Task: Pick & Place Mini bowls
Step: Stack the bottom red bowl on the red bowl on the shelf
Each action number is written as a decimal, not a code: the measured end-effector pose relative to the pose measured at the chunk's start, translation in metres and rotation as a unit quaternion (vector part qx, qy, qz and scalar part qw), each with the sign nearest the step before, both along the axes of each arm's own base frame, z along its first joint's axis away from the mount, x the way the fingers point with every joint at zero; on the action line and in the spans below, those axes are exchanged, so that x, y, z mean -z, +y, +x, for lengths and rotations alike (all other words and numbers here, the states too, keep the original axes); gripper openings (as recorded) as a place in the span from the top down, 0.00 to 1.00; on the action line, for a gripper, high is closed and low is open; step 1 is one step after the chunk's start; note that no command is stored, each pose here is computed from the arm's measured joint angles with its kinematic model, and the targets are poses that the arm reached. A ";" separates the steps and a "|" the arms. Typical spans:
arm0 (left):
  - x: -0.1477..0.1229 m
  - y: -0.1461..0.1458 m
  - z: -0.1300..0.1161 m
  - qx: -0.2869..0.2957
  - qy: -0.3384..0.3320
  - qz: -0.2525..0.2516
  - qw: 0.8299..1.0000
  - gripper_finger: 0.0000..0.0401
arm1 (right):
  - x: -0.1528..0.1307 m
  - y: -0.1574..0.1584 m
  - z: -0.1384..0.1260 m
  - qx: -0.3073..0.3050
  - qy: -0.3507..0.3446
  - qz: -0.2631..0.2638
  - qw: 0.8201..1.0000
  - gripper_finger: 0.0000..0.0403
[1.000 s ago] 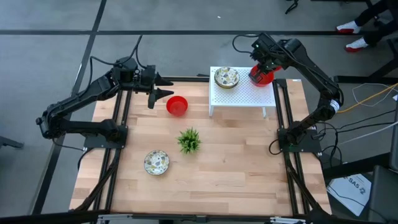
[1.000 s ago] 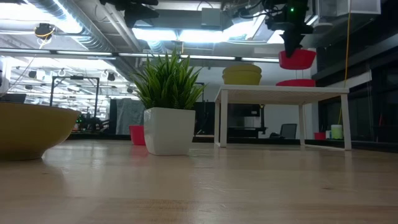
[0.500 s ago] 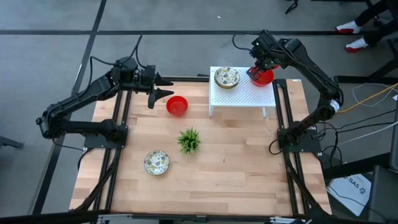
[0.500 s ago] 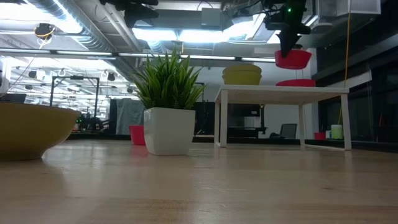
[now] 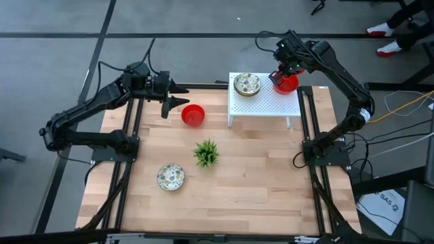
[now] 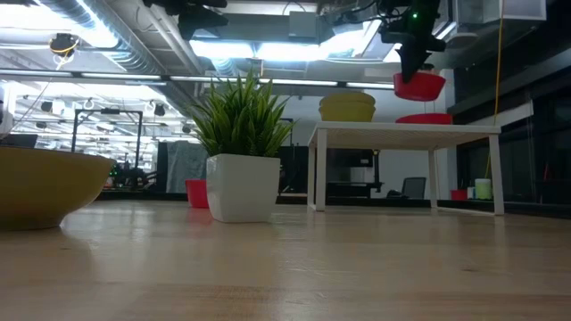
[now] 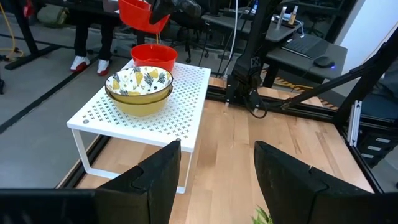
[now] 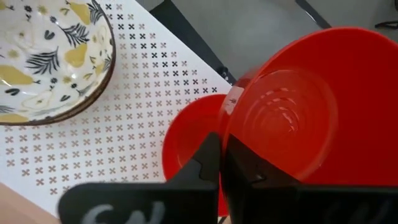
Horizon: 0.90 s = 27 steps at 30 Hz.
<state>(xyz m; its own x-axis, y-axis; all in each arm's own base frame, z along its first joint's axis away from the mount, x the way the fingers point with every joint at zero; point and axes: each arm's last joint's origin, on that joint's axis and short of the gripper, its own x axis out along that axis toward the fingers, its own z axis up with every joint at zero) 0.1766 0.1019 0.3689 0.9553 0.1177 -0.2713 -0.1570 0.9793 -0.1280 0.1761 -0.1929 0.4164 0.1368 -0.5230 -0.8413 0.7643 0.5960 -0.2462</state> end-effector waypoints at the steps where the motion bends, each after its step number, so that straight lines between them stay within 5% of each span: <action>1: 0.000 0.000 0.000 0.000 0.001 0.000 1.000 0.51 | 0.000 0.000 0.000 0.001 -0.001 0.001 1.000 0.99; 12: 0.000 0.000 0.000 0.001 0.002 0.000 1.000 0.51 | 0.004 0.002 -0.001 0.019 -0.007 0.024 1.000 0.99; 27: 0.001 0.000 0.000 -0.001 0.002 -0.003 1.000 0.51 | 0.058 0.002 0.016 0.002 0.028 0.078 0.997 0.99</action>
<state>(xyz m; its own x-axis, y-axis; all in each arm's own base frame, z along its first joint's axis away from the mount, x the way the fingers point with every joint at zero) 0.1764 0.1019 0.3684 0.9540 0.1170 -0.2762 -0.1586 0.9783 -0.1335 0.1918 -0.1914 0.3585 0.0853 -0.3864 -0.9184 0.7549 0.6266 -0.1935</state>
